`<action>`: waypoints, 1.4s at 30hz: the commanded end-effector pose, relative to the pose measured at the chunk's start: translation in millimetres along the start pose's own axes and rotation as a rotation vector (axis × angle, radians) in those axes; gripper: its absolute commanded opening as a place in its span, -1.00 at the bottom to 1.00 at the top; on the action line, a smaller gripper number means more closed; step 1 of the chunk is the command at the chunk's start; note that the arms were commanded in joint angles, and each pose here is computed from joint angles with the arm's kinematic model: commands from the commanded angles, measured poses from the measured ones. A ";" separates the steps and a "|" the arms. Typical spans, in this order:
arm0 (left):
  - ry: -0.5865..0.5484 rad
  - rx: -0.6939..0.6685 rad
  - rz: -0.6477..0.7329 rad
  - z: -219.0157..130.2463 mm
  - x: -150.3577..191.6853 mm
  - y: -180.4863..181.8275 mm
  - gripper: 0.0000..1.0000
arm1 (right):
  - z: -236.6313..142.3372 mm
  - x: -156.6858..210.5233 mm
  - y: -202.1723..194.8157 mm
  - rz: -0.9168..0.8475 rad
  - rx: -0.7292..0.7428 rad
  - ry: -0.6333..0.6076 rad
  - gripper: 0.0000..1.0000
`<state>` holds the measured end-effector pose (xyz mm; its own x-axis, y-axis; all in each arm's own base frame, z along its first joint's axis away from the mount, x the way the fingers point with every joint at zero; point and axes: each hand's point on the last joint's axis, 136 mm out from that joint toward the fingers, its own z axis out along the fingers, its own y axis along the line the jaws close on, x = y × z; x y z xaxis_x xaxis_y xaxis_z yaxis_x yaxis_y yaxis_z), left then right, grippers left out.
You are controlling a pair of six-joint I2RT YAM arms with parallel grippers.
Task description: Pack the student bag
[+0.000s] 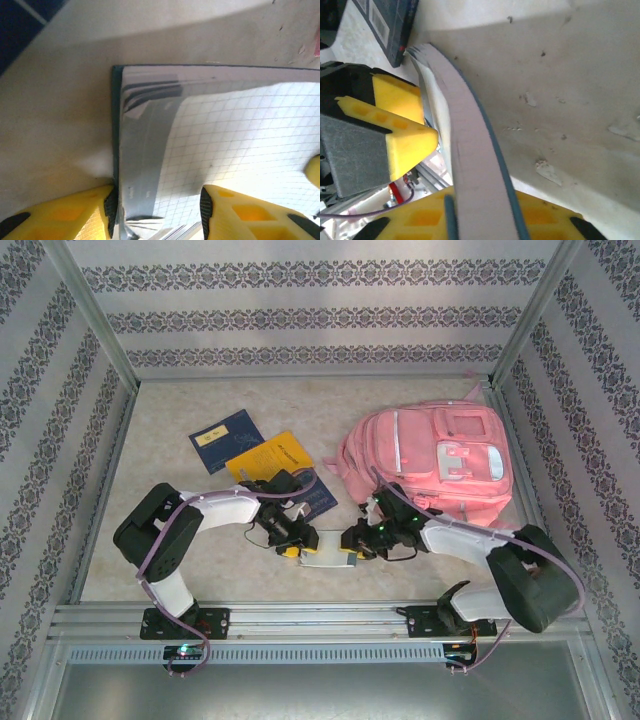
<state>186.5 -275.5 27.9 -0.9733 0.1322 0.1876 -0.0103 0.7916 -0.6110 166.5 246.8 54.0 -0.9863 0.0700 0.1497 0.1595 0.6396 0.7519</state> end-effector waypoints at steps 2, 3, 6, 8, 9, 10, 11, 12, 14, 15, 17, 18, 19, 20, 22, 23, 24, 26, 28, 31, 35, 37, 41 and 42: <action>-0.038 0.035 0.047 -2.9 -0.4 -6.4 0.12 | -12.4 -12.2 27.7 -0.068 -0.032 -0.037 -0.88; -0.060 0.035 0.038 -10.4 -1.1 -3.1 0.19 | -21.5 -14.3 32.3 -0.072 -0.047 -0.055 -0.94; -0.137 0.101 -0.009 -34.6 -8.1 0.8 0.45 | -45.2 -15.8 52.1 -0.085 -0.129 -0.076 -1.00; -0.187 0.205 -0.014 -50.6 -16.6 -8.9 0.52 | -54.5 -13.0 68.9 -0.096 -0.197 -0.049 -1.00; -0.206 0.268 -0.012 -59.1 -21.2 -17.1 0.53 | -58.7 -11.3 77.8 -0.107 -0.224 -0.035 -1.00; -0.221 0.327 -0.004 -66.7 -25.8 -25.9 0.53 | -62.8 -9.6 86.9 -0.120 -0.249 -0.025 -1.00; -0.230 0.374 0.002 -72.5 -29.5 -32.8 0.53 | -66.8 -8.1 95.6 -0.135 -0.272 -0.018 -1.00; -0.237 0.422 0.013 -79.2 -33.1 -41.7 0.53 | -71.8 -6.7 105.2 -0.151 -0.297 -0.012 -1.00; -0.243 0.511 0.037 -90.6 -38.2 -57.4 0.54 | -82.2 -4.5 122.7 -0.186 -0.336 -0.009 -1.00; -0.247 0.566 0.053 -97.2 -40.2 -66.2 0.53 | -87.4 -3.1 130.9 -0.202 -0.353 -0.008 -1.00; -0.257 0.655 0.070 -109.1 -43.3 -78.5 0.50 | -94.7 -1.7 140.7 -0.217 -0.367 -0.006 -1.00; -0.255 0.700 0.075 -115.1 -44.2 -84.9 0.47 | -98.1 -1.8 144.9 -0.222 -0.373 -0.007 -1.00; -0.251 0.734 0.073 -118.9 -44.6 -87.4 0.43 | -101.4 -2.5 148.6 -0.227 -0.379 -0.011 -1.00; -0.252 0.760 0.074 -122.9 -45.2 -89.5 0.40 | -103.8 -3.4 150.9 -0.229 -0.383 -0.016 -1.00; -0.253 0.817 0.091 -132.3 -44.9 -95.6 0.32 | -109.0 -5.8 156.5 -0.235 -0.394 -0.027 -1.00; -0.254 0.836 0.096 -135.4 -45.2 -97.0 0.28 | -110.8 -6.8 158.5 -0.236 -0.397 -0.030 -1.00; -0.255 0.855 0.100 -139.4 -45.8 -98.7 0.22 | -112.2 -8.1 159.5 -0.235 -0.396 -0.033 -1.00; -0.264 0.885 0.114 -146.7 -46.9 -102.7 0.12 | -115.0 -10.5 161.9 -0.234 -0.400 -0.038 -1.00; -0.266 0.896 0.124 -150.3 -47.7 -105.4 0.02 | -116.0 -12.0 162.4 -0.230 -0.400 -0.036 -1.00; -0.275 0.911 0.139 -155.2 -48.8 -108.8 -0.23 | -117.7 -14.2 163.1 -0.228 -0.399 -0.033 -1.00; -0.283 0.938 0.161 -162.3 -48.2 -113.5 -0.60 | -118.4 -23.1 153.7 -0.213 -0.360 -0.058 -1.00; -0.292 0.940 0.159 -164.3 -49.4 -112.4 -0.78 | -120.3 -31.3 146.1 -0.204 -0.310 -0.093 -1.00; -0.376 0.949 0.101 -180.2 -63.0 -96.8 -0.97 | -134.6 -58.3 118.4 -0.229 -0.051 -0.248 -0.30; -0.411 0.946 0.066 -185.6 -69.4 -87.5 -1.00 | -141.0 -65.9 109.9 -0.238 0.037 -0.295 -0.22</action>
<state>278.3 -268.8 207.0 -0.9958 -0.0863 -0.0303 0.0315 -0.0136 -0.9994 238.5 235.8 222.3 -0.9917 0.1077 -0.0706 -0.0074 0.4996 0.8663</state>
